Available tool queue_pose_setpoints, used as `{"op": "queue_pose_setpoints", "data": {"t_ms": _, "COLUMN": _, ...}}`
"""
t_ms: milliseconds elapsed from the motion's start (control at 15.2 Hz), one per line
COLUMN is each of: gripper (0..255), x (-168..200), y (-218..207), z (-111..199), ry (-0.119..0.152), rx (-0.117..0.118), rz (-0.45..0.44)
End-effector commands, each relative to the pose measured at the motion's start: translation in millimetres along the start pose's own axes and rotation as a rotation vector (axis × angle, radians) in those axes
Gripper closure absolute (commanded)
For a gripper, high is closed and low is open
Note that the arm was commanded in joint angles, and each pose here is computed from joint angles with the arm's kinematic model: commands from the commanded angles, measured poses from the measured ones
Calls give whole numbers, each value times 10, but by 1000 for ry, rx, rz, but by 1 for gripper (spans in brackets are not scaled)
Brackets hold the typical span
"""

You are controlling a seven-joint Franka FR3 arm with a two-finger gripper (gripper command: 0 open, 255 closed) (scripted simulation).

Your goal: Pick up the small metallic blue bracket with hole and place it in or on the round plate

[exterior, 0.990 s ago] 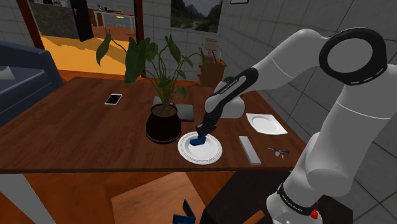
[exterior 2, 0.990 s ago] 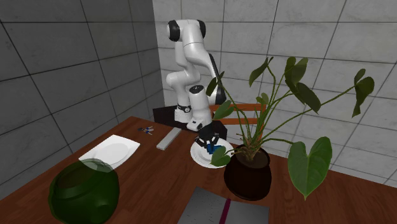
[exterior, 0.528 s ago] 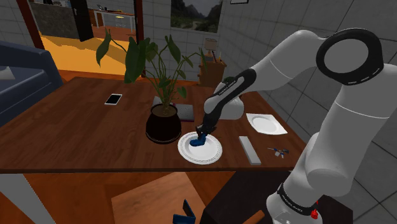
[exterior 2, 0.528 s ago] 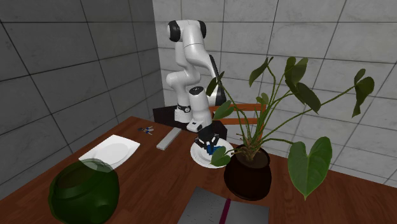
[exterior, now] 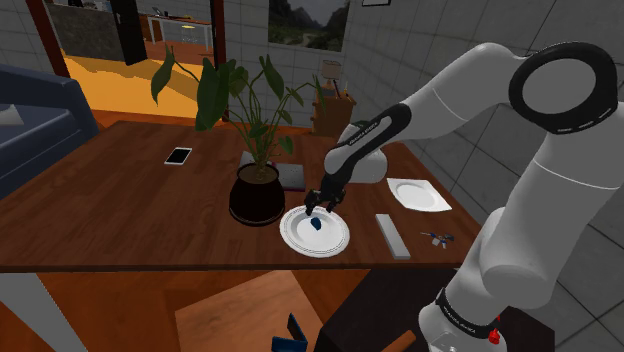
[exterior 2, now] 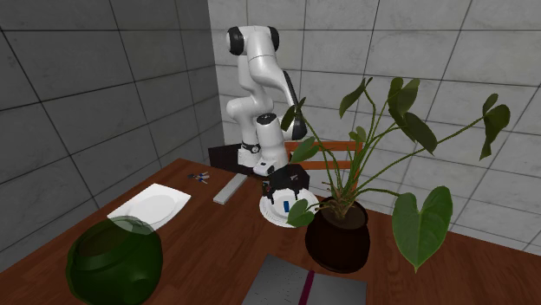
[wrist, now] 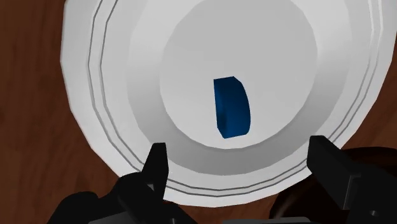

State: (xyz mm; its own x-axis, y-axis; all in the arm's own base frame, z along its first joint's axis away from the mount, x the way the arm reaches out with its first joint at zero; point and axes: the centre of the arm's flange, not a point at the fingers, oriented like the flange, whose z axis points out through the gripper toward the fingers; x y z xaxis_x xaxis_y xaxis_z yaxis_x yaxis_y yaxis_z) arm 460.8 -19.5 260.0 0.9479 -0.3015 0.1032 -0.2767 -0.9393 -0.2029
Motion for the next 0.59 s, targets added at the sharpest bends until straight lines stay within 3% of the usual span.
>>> {"op": "queue_pose_setpoints", "data": {"t_ms": 0, "gripper": 0, "x": -14, "y": -7, "z": -228, "ry": 0, "rx": -1, "rz": -1}}
{"op": "queue_pose_setpoints", "data": {"t_ms": 528, "gripper": 0, "x": -14, "y": -8, "z": -332, "ry": 0, "rx": -1, "rz": -1}}
